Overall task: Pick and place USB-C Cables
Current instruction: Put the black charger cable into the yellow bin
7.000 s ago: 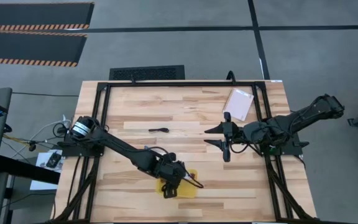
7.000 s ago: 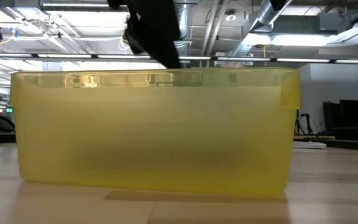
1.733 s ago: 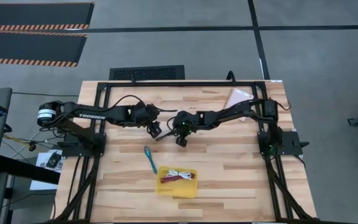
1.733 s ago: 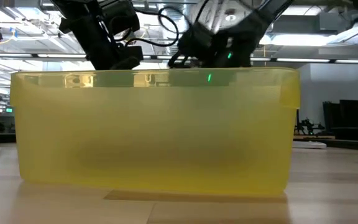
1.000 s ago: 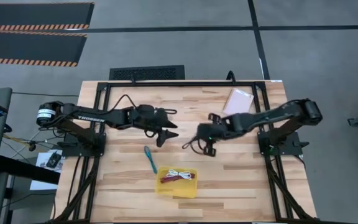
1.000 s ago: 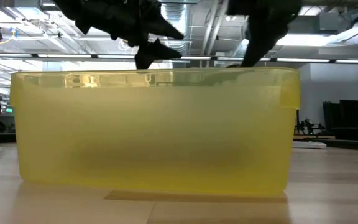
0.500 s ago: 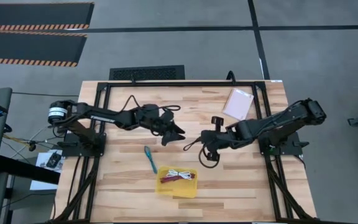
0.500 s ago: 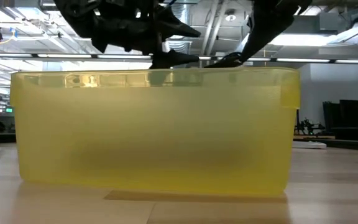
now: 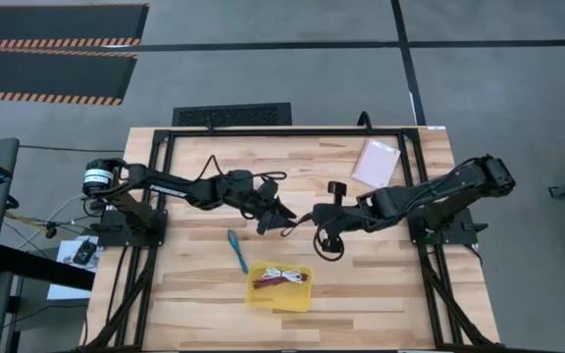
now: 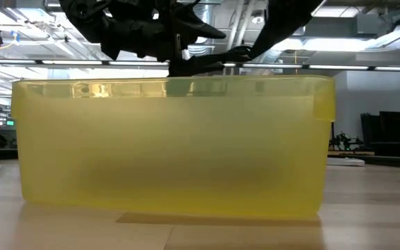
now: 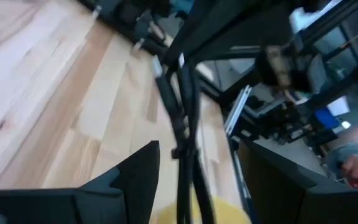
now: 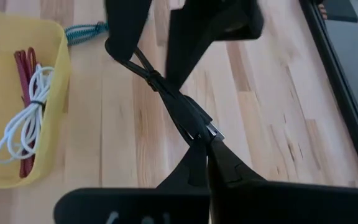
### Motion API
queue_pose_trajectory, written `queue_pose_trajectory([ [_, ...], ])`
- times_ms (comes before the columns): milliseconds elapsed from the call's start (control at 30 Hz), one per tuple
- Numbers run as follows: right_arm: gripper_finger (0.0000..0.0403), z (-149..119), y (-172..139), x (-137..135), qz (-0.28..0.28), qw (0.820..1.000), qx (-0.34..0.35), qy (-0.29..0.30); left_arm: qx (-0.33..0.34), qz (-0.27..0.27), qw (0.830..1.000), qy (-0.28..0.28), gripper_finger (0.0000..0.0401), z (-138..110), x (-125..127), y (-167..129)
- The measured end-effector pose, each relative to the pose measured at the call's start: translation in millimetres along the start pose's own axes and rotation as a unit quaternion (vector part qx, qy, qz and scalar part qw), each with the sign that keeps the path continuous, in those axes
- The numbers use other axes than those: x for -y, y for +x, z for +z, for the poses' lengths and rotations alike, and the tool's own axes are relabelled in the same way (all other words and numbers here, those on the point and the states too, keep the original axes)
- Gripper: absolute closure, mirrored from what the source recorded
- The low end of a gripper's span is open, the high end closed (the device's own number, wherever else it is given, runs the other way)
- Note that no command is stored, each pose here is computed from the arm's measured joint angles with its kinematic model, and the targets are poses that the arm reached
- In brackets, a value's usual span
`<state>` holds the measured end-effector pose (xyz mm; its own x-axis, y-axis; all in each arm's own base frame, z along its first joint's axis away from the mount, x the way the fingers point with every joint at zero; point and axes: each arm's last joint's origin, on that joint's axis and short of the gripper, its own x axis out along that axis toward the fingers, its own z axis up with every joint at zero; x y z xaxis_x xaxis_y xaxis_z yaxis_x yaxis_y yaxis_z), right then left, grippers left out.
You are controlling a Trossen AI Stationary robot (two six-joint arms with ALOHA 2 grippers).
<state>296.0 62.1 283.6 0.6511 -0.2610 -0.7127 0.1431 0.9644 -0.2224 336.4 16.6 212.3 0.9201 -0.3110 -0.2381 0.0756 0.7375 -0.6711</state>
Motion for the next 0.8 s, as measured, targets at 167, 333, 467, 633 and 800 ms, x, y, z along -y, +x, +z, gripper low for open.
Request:
queue_pose_trajectory([
  [167,0.0403,3.7,1.5,3.1,-0.001,1.0,0.014,0.001,-0.005,0.003,1.0,0.003,0.0195,-4.1,3.6,2.2],
  [333,0.0403,3.9,2.4,5.3,-0.003,1.0,0.013,0.001,-0.002,0.008,1.0,0.004,0.0195,-4.7,4.3,2.7],
  [467,0.0403,4.1,3.0,6.8,-0.005,1.0,0.013,0.001,-0.005,0.008,1.0,0.002,0.0205,-5.2,4.0,2.6],
  [633,0.0403,4.2,3.0,6.8,-0.005,1.0,0.013,0.001,-0.006,0.01,1.0,0.001,0.0245,-5.5,3.7,2.6],
  [800,0.0403,4.3,3.0,6.7,-0.005,1.0,0.014,0.001,-0.007,0.01,1.0,0.004,0.0305,-5.5,3.6,2.6],
])
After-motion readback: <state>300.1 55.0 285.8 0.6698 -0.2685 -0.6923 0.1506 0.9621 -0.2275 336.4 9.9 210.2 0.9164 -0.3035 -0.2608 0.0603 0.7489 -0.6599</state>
